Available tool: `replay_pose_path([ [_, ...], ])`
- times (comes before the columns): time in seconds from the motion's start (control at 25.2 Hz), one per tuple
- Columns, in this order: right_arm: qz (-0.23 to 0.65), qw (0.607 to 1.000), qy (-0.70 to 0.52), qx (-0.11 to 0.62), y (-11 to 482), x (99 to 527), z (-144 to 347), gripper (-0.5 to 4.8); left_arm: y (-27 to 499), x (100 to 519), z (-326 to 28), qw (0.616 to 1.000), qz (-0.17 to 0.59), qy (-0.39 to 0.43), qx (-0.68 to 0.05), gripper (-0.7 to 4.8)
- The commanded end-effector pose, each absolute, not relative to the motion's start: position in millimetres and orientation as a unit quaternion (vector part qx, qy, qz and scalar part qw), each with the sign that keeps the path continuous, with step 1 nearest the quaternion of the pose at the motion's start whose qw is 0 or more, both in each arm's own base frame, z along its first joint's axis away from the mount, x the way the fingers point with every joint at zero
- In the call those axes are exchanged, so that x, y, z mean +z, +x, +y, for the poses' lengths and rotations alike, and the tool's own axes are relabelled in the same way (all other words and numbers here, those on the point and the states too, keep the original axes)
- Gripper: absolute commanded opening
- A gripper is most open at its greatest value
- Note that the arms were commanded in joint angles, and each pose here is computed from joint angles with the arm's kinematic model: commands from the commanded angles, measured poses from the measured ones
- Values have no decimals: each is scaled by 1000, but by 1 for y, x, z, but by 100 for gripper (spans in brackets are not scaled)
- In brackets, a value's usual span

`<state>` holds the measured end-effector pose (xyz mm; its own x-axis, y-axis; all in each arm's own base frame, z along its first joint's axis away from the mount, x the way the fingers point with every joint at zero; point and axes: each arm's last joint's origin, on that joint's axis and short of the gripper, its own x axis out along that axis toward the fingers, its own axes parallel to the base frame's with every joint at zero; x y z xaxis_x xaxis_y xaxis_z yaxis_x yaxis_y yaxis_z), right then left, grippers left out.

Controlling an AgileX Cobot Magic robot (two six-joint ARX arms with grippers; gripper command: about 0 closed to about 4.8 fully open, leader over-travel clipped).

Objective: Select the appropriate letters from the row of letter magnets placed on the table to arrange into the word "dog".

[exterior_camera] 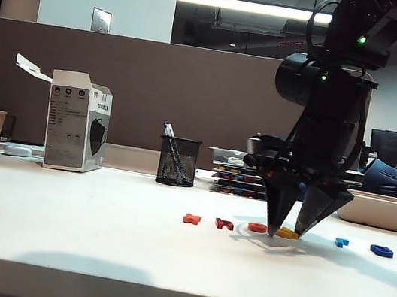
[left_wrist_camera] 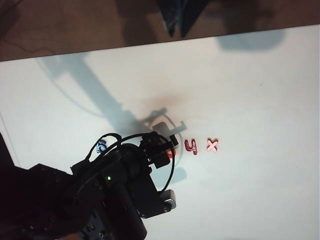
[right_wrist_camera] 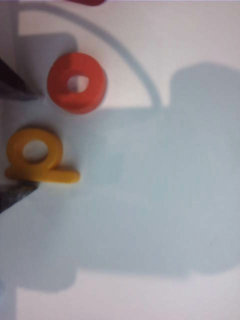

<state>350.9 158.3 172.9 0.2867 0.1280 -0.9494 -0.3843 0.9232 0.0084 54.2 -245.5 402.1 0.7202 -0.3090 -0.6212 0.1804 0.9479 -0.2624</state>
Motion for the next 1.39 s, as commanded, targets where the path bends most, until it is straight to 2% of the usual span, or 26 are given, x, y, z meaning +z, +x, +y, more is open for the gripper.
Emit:
replay_pose_path([
  [0.04, 594, 781, -117, 154, 348, 165, 156, 193, 54, 404, -245, 924, 346, -95, -134, -5],
  [0.12, 594, 781, -117, 154, 348, 165, 156, 166, 54, 404, -245, 924, 346, -95, -134, -5],
  [0.28, 595, 780, -117, 154, 348, 165, 156, 165, 54, 404, -245, 924, 346, -95, -134, -5],
  [0.36, 594, 781, -117, 154, 348, 165, 156, 137, 54, 404, -245, 924, 346, -95, -134, -5],
  [0.52, 594, 781, -117, 154, 348, 165, 156, 114, 54, 404, -245, 924, 346, -95, -134, -5],
  [0.83, 588, 785, -116, 155, 349, 165, 157, 111, 54, 404, -245, 924, 346, -95, -134, -5],
  [0.99, 588, 785, -116, 155, 349, 165, 157, 84, 54, 404, -245, 924, 346, -95, -134, -5],
  [1.39, 586, 787, -115, 156, 350, 166, 157, 84, 54, 404, -245, 924, 346, -95, -134, -5],
])
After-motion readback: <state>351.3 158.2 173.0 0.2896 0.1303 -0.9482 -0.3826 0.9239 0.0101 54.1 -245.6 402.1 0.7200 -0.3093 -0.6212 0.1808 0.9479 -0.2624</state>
